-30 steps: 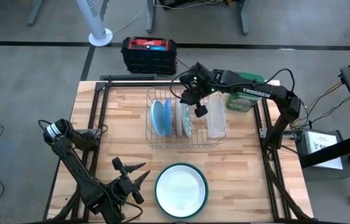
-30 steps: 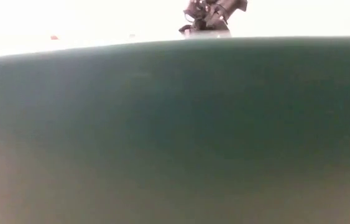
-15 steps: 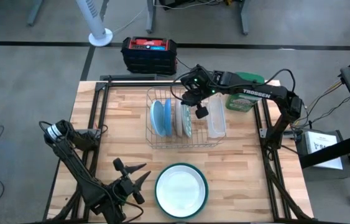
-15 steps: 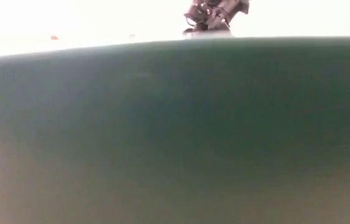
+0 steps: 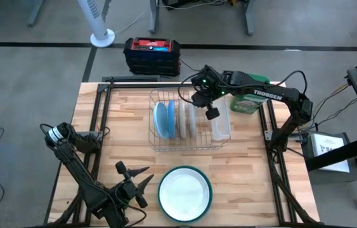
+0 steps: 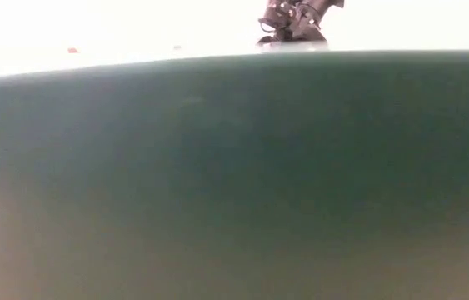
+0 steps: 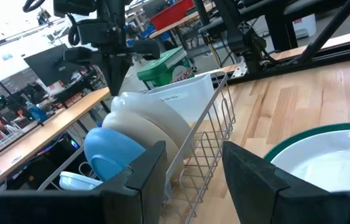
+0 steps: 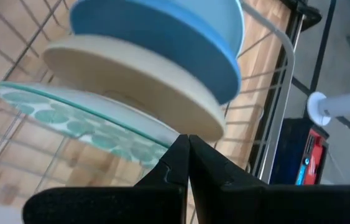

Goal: Sort dishes
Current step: Put the green patterned plate in the dish rack

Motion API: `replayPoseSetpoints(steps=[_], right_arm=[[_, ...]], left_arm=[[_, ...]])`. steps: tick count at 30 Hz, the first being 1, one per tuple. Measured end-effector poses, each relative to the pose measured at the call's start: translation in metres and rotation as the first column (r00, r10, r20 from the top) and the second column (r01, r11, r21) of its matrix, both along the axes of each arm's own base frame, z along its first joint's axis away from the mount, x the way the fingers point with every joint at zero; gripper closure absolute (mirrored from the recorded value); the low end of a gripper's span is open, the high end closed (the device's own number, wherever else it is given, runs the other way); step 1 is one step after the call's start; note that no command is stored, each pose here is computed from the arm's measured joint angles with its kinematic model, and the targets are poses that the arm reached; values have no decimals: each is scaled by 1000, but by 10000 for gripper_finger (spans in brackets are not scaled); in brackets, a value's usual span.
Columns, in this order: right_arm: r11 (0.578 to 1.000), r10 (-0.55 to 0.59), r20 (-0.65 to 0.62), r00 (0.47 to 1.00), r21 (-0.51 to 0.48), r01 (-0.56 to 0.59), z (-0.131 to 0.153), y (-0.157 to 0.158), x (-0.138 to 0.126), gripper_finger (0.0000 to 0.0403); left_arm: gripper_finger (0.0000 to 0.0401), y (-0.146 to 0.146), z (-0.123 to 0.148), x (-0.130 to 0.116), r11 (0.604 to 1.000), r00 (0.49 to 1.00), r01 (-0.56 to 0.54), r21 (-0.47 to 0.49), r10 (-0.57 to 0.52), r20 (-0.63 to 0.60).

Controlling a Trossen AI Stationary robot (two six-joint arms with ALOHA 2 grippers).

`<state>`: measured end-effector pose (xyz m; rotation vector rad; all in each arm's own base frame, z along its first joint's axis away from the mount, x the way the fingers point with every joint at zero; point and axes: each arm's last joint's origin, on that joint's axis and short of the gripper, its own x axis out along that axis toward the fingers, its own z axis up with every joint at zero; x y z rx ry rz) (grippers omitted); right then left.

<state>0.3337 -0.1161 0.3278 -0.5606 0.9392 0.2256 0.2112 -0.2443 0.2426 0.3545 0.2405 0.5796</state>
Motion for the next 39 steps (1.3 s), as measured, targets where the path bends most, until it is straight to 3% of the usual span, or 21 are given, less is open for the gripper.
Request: replayPoseSetpoints(steps=[11,22,24,26,27,30,32,33,36,39], right_arm=[[999,-43,29,999,32,42,25,10,-26,403],[994,-88,30,996,66,86,20,9,-25,403],[982,-168,69,983,104,160,20,7,-22,403],[932,-336,94,937,178,316,22,3,-19,403],[885,-433,82,898,228,406,21,2,-20,403],[697,-662,13,750,378,609,17,-1,-19,403],[581,-752,-35,658,437,687,13,-1,-20,402],[558,-767,-44,640,447,699,11,-1,-20,400],[553,-765,-60,641,450,702,9,1,-20,382],[486,-791,-92,605,506,713,9,4,-18,352]], left_arm=[[255,0,0,0,1000,1000,0,5,0,-4],[255,0,0,0,1000,1000,0,4,0,-3],[255,0,0,0,1000,1000,0,4,0,-3],[255,0,0,0,1000,1000,0,4,0,-3],[255,0,0,0,1000,1000,0,4,0,-3],[255,0,0,0,1000,1000,0,4,0,-3],[255,0,0,0,1000,1000,0,4,0,-2],[255,0,0,0,1000,1000,0,6,0,-1],[255,1,0,0,999,1000,4,44,-3,-21],[255,4,4,-2,992,999,7,125,-3,-33]])
